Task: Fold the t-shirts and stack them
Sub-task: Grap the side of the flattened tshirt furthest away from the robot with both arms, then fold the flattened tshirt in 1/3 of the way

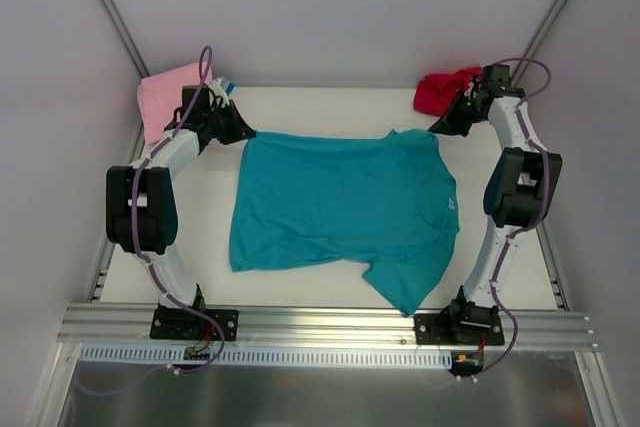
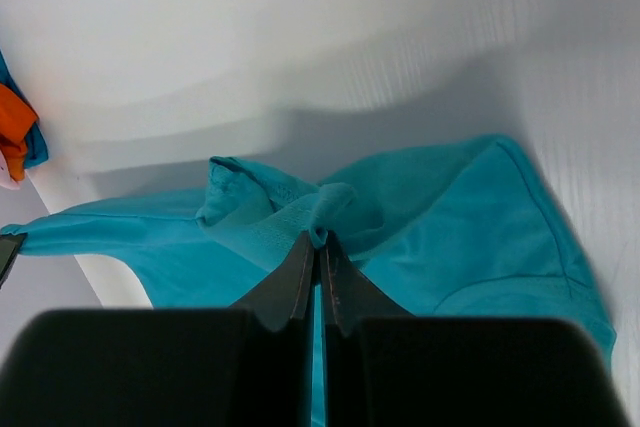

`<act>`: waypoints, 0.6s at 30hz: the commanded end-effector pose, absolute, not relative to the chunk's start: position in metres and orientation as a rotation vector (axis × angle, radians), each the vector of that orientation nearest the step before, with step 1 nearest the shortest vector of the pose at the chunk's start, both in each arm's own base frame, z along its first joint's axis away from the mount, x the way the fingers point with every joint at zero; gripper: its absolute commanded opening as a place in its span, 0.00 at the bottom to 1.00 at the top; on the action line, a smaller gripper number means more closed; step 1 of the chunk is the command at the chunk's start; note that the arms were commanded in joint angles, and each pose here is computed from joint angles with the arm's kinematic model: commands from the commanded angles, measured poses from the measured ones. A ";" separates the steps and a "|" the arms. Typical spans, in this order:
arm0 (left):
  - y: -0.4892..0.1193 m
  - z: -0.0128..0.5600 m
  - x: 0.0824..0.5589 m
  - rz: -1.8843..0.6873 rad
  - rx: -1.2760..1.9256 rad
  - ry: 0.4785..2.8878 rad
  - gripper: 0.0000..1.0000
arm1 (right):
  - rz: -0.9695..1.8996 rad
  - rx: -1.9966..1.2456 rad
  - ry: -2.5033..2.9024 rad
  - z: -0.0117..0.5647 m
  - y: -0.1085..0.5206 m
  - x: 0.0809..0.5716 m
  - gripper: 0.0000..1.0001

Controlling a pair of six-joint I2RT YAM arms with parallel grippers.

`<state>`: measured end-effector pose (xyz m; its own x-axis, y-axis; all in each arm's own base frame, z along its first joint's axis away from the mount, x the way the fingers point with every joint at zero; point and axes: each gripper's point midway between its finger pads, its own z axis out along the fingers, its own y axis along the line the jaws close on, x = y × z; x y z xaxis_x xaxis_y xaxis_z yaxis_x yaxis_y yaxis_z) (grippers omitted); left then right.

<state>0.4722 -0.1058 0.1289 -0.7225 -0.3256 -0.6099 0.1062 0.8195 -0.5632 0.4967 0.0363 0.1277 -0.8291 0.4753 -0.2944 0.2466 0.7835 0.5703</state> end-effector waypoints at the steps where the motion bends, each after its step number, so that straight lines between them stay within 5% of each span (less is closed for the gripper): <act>1: -0.101 0.151 0.467 -0.720 -0.125 2.196 0.00 | 0.711 0.485 2.469 0.171 0.034 0.483 0.01; 18: -0.108 0.150 0.441 -0.758 -0.135 2.164 0.00 | 0.672 0.449 2.489 0.176 0.044 0.404 0.00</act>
